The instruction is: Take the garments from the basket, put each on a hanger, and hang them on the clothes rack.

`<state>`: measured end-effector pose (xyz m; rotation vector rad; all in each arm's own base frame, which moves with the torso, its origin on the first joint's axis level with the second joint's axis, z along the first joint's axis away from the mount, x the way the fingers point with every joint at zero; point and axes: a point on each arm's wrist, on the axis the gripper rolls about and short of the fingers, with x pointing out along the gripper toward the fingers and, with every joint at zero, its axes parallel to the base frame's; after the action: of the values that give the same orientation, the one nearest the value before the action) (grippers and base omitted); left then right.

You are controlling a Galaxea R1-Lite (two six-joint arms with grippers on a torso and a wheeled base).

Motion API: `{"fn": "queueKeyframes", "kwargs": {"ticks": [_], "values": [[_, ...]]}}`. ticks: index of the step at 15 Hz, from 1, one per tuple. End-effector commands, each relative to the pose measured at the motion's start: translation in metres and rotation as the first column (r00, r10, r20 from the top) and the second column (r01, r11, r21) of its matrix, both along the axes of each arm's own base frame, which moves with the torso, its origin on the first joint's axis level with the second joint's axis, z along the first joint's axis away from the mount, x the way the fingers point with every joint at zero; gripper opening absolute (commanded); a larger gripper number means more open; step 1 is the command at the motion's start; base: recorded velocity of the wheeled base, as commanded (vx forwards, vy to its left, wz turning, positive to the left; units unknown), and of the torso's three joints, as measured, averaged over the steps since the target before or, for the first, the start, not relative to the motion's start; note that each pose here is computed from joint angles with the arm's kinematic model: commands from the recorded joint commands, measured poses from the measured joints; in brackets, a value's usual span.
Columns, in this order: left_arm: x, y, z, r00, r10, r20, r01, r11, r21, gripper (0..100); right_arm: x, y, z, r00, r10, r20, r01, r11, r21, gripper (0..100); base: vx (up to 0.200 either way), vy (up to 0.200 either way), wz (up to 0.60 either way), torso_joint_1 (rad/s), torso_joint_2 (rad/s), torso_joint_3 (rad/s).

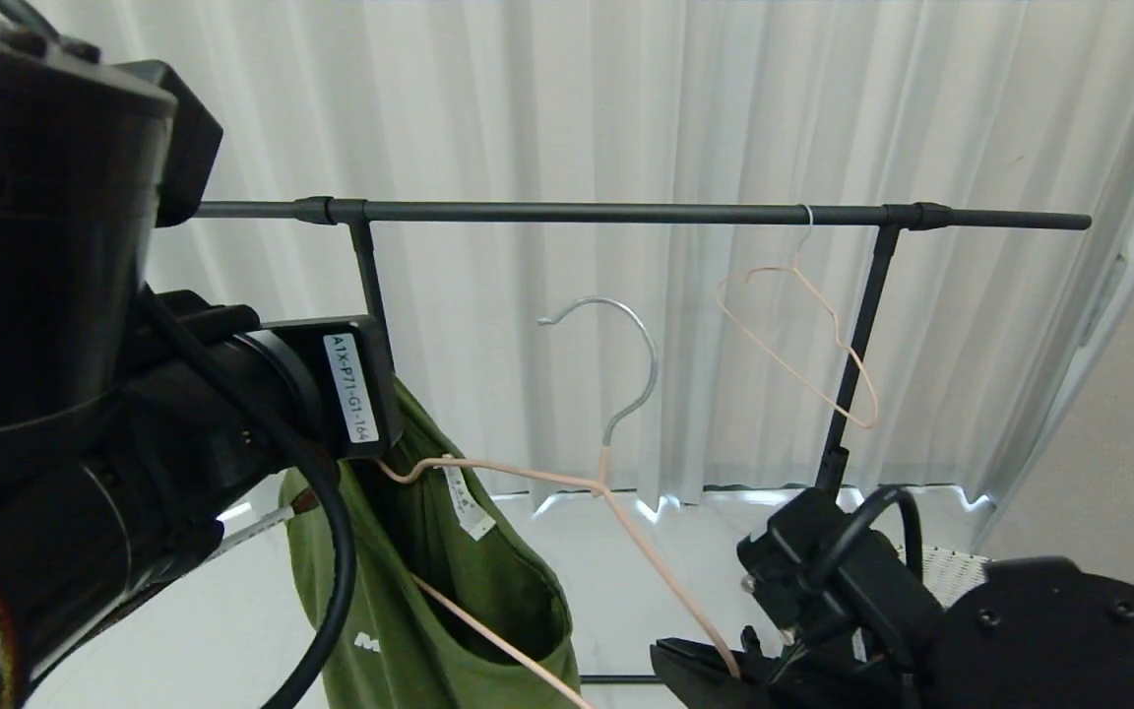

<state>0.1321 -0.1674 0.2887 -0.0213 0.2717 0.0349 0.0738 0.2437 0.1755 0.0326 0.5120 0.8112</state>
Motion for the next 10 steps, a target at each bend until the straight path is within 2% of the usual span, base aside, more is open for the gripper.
{"fn": "queueKeyframes", "kwargs": {"ticks": [1, 5, 8, 10], "values": [[0.005, 0.005, -0.001, 0.999, 0.034, -0.002, -0.034, 0.999, 0.004, 0, 0.0, -0.023, 0.007, 0.999, -0.039, 0.012, 0.038, 0.999, 0.021, 0, 0.0, 0.0, 0.0, 0.0, 0.0, 0.0], [0.008, 0.003, -0.006, 0.999, 0.041, -0.013, -0.041, 0.999, 0.022, 0, 0.007, -0.031, 0.014, 0.994, -0.105, 0.024, 0.104, 0.993, 0.052, 0, 0.0, 0.0, 0.0, 0.0, 0.0, 0.0], [0.019, 0.008, -0.011, 0.993, 0.117, -0.013, -0.117, 0.992, 0.048, 0, 0.009, -0.037, 0.013, 0.99, -0.142, 0.024, 0.141, 0.989, 0.049, 0, 0.0, 0.0, 0.0, 0.0, 0.0, 0.0], [0.019, 0.008, -0.01, 0.992, 0.123, -0.009, -0.122, 0.991, 0.045, 0, 0.012, -0.04, 0.014, 0.987, -0.159, 0.023, 0.158, 0.986, 0.059, 0, 0.0, 0.0, 0.0, 0.0, 0.0, 0.0]]}}
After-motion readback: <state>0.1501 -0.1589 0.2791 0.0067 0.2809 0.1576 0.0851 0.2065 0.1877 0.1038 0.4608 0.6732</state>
